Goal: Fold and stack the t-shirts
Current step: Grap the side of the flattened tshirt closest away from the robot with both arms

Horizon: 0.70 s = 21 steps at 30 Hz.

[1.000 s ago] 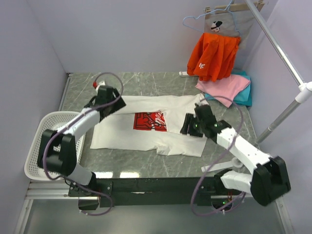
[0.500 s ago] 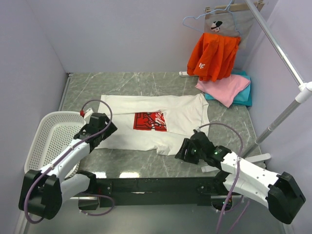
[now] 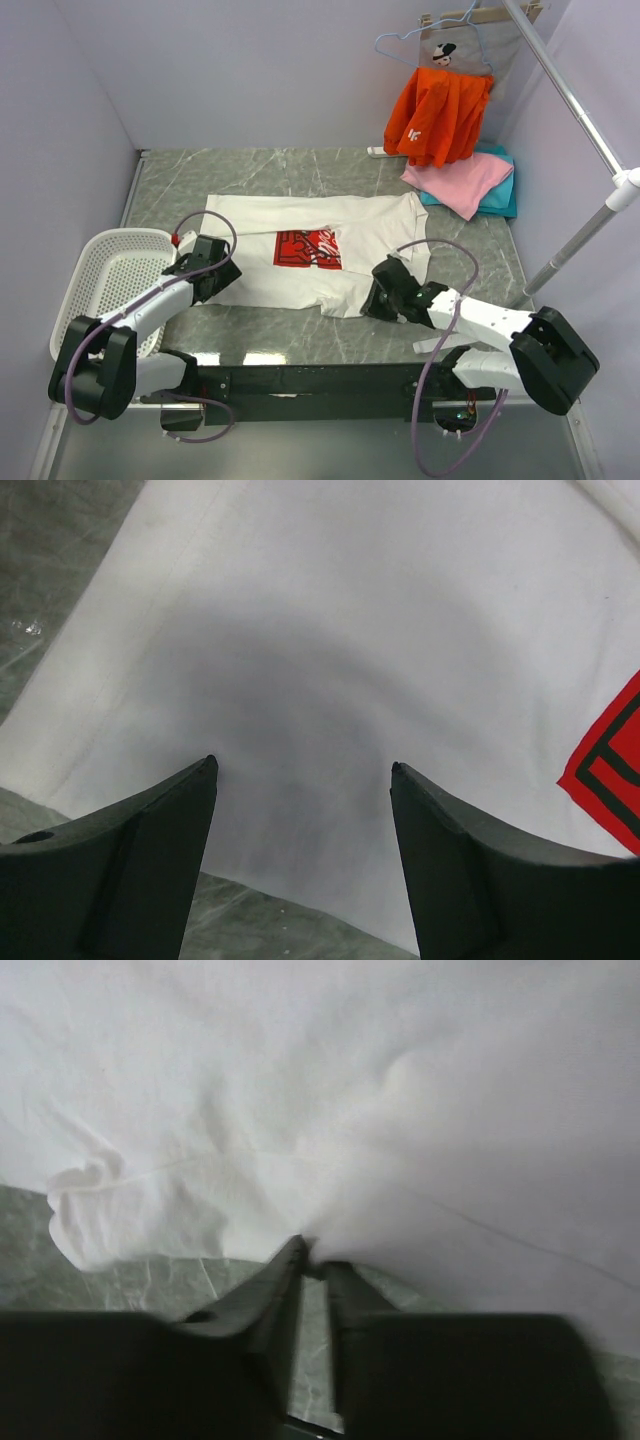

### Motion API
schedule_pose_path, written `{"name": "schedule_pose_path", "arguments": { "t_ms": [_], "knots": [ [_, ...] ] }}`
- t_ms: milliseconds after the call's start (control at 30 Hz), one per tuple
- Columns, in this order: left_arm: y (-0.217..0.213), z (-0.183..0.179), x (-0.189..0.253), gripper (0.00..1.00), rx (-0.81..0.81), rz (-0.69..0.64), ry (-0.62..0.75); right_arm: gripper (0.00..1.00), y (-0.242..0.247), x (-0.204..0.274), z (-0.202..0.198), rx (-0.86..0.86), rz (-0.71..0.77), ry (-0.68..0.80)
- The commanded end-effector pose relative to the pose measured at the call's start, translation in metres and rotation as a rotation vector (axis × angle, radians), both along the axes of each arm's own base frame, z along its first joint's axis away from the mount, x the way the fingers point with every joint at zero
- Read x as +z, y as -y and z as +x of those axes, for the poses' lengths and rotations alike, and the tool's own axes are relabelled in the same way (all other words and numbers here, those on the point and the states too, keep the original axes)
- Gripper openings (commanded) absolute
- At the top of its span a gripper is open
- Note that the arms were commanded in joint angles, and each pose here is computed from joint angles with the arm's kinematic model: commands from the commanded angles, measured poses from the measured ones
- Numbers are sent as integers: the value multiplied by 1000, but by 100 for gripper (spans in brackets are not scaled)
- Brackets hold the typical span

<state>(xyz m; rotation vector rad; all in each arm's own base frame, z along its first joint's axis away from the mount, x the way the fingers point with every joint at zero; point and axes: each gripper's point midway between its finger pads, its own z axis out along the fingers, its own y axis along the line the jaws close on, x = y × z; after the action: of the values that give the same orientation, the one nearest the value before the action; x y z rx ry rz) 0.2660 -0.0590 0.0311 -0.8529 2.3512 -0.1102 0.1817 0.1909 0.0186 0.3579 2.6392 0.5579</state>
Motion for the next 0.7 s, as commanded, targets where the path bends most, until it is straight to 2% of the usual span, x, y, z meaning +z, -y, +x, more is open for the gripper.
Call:
{"name": "schedule_pose_path", "arguments": {
  "t_ms": [0, 33, 133, 233, 367, 500, 567, 600, 667],
  "knots": [
    [-2, 0, 1, 76, 21, 8, 16, 6, -11, 22, 25, 8, 5, 97],
    [-3, 2, 1, 76, 21, 14, 11, 0, -14, 33, 31, 19, 11, 124],
    [-2, 8, 4, 76, 4, 29, 5, 0, -24, 65, 44, 48, 40, 200],
    [5, 19, 8, 76, -19, 19, 13, 0, -29, 87, 66, 61, 6, 243],
    [10, 31, 8, 76, -42, 25, 1, 0, -35, 95, 106, 64, -37, 249],
    [15, 39, 3, 75, -72, 29, -31, 0, -35, 79, 159, 45, -120, 213],
    [15, 41, 0, 75, -75, 44, -50, 7, -34, 69, 192, 31, -174, 201],
    [14, 41, -2, 75, -76, 50, -57, 15, -30, 76, 213, 10, -182, 233],
    [14, 42, -4, 76, -77, 50, -56, 34, -29, 59, 230, 33, -186, 189]
  ]
}}
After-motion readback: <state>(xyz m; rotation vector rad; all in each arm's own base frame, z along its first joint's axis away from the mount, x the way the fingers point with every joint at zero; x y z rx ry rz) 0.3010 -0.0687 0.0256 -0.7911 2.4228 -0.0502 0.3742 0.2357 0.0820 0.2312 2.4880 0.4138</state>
